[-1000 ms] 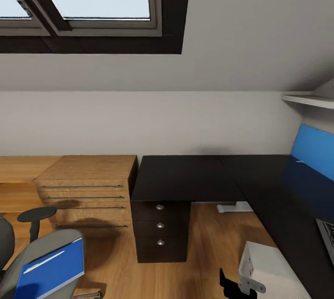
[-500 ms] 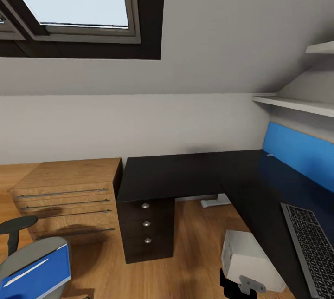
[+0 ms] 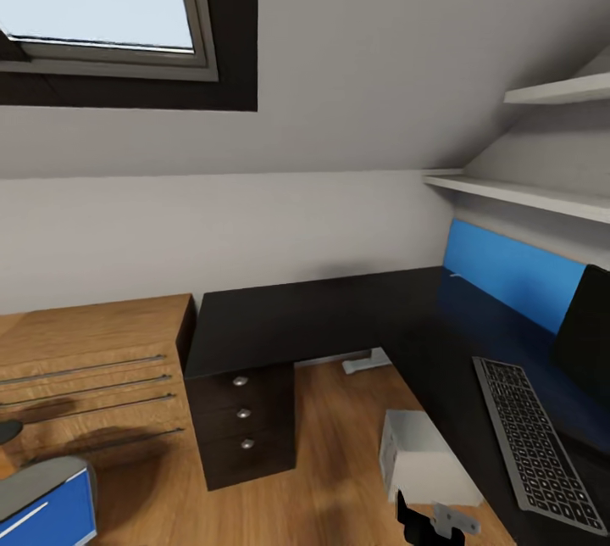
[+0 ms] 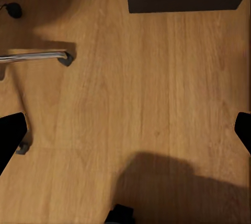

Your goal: In the bedroom, organize the workspace by keeping the computer under the desk, ensuring the monitor is on the desk, placing the keyboard on the desk next to the monitor, placing the mouse on the desk next to the keyboard, moving the folder from the swivel chair onto the desk next to the mouse, stacking the notebook on top of the folder with the pen on top of the notebook, and positioning the swivel chair next to the desk.

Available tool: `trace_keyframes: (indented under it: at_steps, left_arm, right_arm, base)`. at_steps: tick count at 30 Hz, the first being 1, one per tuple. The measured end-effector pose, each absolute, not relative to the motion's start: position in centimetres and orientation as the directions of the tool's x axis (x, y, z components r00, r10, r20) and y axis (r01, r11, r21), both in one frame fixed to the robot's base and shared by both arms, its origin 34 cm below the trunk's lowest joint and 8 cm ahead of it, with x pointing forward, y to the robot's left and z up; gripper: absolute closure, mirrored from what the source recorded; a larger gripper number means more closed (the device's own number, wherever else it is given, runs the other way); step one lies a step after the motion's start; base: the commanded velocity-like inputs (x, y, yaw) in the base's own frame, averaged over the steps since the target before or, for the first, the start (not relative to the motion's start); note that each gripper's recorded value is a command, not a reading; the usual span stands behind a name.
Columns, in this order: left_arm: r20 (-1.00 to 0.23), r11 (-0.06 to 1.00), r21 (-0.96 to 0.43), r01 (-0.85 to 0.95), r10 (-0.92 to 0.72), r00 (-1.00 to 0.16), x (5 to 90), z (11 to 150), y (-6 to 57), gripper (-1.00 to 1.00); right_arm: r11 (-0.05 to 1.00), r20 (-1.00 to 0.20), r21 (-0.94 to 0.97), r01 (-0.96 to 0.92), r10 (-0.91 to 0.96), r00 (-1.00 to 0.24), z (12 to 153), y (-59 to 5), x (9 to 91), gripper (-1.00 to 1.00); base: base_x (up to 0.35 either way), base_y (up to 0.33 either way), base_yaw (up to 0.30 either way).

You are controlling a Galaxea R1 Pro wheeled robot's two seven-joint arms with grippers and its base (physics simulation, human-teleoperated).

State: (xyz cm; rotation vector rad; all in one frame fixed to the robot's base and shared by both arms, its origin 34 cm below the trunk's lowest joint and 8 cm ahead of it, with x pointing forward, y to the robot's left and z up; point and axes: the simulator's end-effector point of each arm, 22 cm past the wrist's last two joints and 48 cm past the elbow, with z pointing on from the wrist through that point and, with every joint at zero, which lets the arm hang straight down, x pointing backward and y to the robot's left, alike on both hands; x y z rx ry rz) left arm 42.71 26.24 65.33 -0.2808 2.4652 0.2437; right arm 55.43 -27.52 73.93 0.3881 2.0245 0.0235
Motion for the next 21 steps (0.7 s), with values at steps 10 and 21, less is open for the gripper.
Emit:
trace_keyframes:
  at_steps: [10, 21]
  left_arm:
    - [-0.61, 0.96, 0.108, -0.258, -0.141, -0.78, 42.1, 66.0, 26.2, -1.0]
    - [-0.607, 0.96, 0.109, -0.258, -0.141, -0.782, 41.6, 66.9, 26.3, -1.0]
  right_arm:
    - [0.947, -0.859, 0.181, 0.264, 0.283, -0.427, 74.5, -27.5, 54.9, -1.0]
    - [0.948, -0.859, 0.177, 0.264, 0.28, -0.429, 75.4, -27.7, 54.5, -1.0]
  base:
    - [0.0, 0.0, -0.216]
    - [0.0, 0.0, -0.142]
